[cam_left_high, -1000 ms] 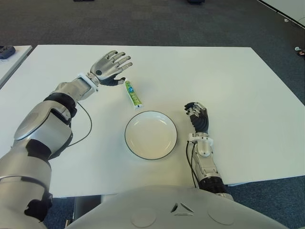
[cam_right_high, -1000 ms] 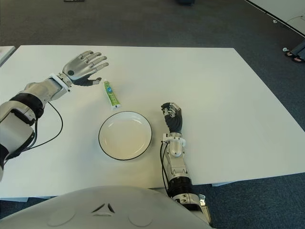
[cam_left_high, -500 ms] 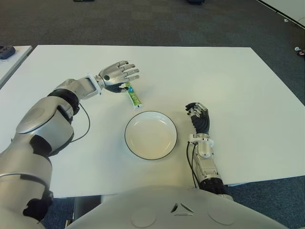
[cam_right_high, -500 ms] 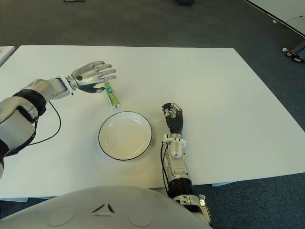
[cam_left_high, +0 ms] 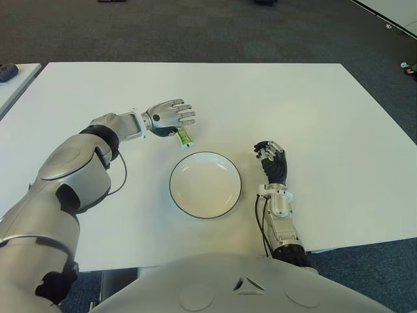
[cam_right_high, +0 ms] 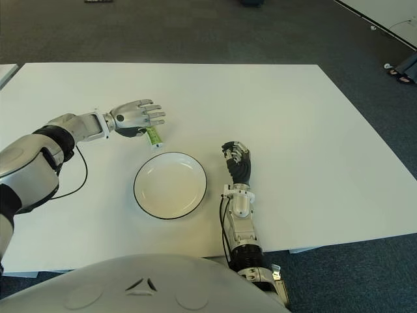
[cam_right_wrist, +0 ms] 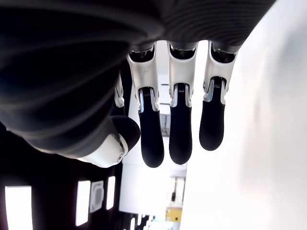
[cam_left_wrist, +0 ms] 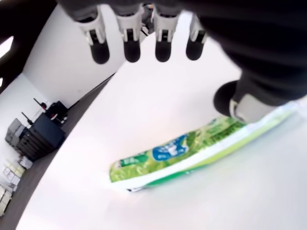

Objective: Put the toothpaste on the table into the plate.

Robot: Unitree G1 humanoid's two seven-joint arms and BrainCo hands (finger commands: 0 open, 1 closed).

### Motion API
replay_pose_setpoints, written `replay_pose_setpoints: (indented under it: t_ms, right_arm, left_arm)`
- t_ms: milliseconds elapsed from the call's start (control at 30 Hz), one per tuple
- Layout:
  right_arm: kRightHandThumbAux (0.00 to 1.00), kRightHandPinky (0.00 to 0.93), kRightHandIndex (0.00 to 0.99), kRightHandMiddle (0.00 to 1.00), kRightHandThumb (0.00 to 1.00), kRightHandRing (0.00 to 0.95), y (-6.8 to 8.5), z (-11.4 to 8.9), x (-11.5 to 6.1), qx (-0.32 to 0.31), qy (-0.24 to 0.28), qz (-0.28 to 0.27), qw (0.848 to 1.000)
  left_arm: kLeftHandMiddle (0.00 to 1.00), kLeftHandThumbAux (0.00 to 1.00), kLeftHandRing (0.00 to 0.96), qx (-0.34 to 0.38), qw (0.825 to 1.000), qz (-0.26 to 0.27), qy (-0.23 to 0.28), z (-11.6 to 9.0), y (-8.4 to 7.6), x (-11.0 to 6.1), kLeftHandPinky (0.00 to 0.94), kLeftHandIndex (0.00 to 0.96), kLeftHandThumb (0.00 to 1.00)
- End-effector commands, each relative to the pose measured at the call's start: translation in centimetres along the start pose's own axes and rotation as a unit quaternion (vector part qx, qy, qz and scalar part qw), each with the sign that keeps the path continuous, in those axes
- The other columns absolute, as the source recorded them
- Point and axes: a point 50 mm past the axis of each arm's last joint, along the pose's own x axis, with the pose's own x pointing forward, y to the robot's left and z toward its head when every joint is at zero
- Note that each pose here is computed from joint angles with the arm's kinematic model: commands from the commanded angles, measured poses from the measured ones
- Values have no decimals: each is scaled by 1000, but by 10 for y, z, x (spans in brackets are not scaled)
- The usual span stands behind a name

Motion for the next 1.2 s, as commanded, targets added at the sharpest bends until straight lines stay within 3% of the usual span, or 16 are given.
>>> replay_pose_setpoints:
  t_ms: [33,300,467,933,1200]
  right_arm:
    - [731,483,429,480,705,460,0,-1,-3,4,2,-7,1000]
    - [730,478,429,482,706,462,0,-2,-6,3,5,-12,1000]
    - [730,479,429,480,707,463,-2,-2,-9,3,7,-17,1000]
    - [730,476,429,481,710,470,-9,-2,-21,9,8,-28,1000]
    - [731,457,429,482,708,461,-15,-4,-28,3,19,-38,999]
  left_arm:
    - [19,546,16,6,999,-21,-28,4,2,5,47,16,585]
    - [55,573,51,9,998,-34,-60,20,-1,13,92,44,644]
    - [55,579,50,10,995,-61,-79,31,-5,18,74,40,631]
    - [46,563,41,27,987,-117,-110,39,-10,20,61,29,662]
    - [30,548,26,33,983,-150,-105,40,-19,15,55,16,624]
